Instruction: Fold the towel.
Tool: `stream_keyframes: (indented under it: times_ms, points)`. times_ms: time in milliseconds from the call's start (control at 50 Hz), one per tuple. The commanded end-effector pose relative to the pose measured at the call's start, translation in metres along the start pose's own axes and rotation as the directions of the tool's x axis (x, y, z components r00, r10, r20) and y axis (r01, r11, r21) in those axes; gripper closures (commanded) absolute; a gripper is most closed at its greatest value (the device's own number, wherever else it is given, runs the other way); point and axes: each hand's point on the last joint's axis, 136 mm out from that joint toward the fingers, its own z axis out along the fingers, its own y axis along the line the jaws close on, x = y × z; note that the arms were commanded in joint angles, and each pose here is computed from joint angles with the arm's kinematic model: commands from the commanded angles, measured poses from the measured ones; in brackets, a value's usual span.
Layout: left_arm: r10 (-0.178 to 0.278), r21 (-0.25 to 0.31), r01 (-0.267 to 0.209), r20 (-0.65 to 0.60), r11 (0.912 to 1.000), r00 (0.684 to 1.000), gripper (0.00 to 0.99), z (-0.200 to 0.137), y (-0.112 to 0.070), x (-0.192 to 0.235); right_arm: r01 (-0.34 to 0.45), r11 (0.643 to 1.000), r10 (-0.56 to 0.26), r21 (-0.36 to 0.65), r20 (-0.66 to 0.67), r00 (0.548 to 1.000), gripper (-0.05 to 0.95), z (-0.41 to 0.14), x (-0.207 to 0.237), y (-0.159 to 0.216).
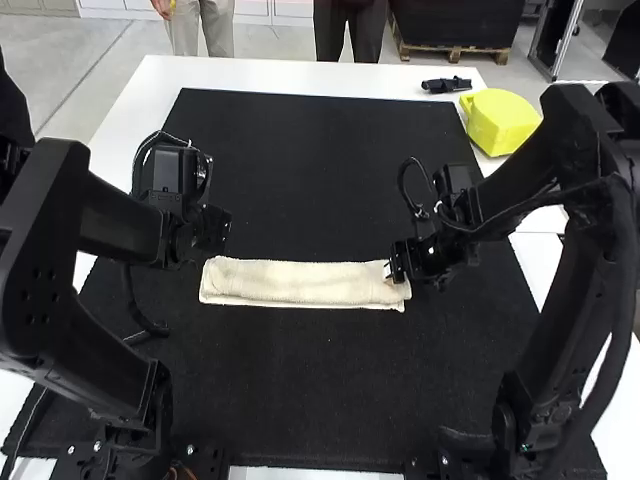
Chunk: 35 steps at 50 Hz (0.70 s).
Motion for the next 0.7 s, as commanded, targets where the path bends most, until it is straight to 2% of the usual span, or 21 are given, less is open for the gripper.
stream_keyframes:
  times_ms: [0,120,240,300,400,460,500,680]
  points:
    - [-0.015,-0.011,0.016,0.060,0.9998,0.998,0.111,-0.004,0.005,-0.023,0.046,0.990,-0.053,-0.133,-0.049,0.997,-0.01,0.008,0.016,0.037]
    - [-0.016,-0.014,0.017,0.061,0.9998,0.998,0.111,-0.004,0.006,-0.024,0.049,0.992,-0.056,-0.115,-0.051,0.997,0.00,0.008,0.018,0.034]
    - [-0.016,-0.014,0.017,0.061,0.9998,0.998,0.111,-0.004,0.006,-0.024,0.045,0.995,-0.050,-0.095,-0.057,0.997,0.19,0.009,0.018,0.031]
    - [-0.016,-0.016,0.017,0.062,0.9997,0.998,0.111,-0.004,0.006,-0.025,0.036,0.995,-0.041,-0.091,-0.056,0.998,0.35,0.009,0.018,0.031]
    - [-0.016,-0.013,0.016,0.063,0.9998,0.998,0.111,-0.004,0.005,-0.025,0.035,0.999,-0.038,-0.041,-0.059,0.998,0.70,0.009,0.019,0.021]
    - [-0.016,-0.014,0.017,0.064,0.9997,0.998,0.111,-0.004,0.006,-0.025,0.041,0.998,-0.044,-0.041,-0.059,0.997,0.81,0.009,0.019,0.021]
    - [-0.016,-0.015,0.017,0.064,0.9998,0.998,0.111,-0.004,0.006,-0.025,0.038,0.998,-0.041,-0.040,-0.060,0.997,0.92,0.009,0.020,0.020]
    - [-0.016,-0.015,0.017,0.064,0.9998,0.998,0.111,-0.004,0.006,-0.026,0.040,0.999,-0.041,-0.027,-0.065,0.997,0.92,0.009,0.024,0.016]
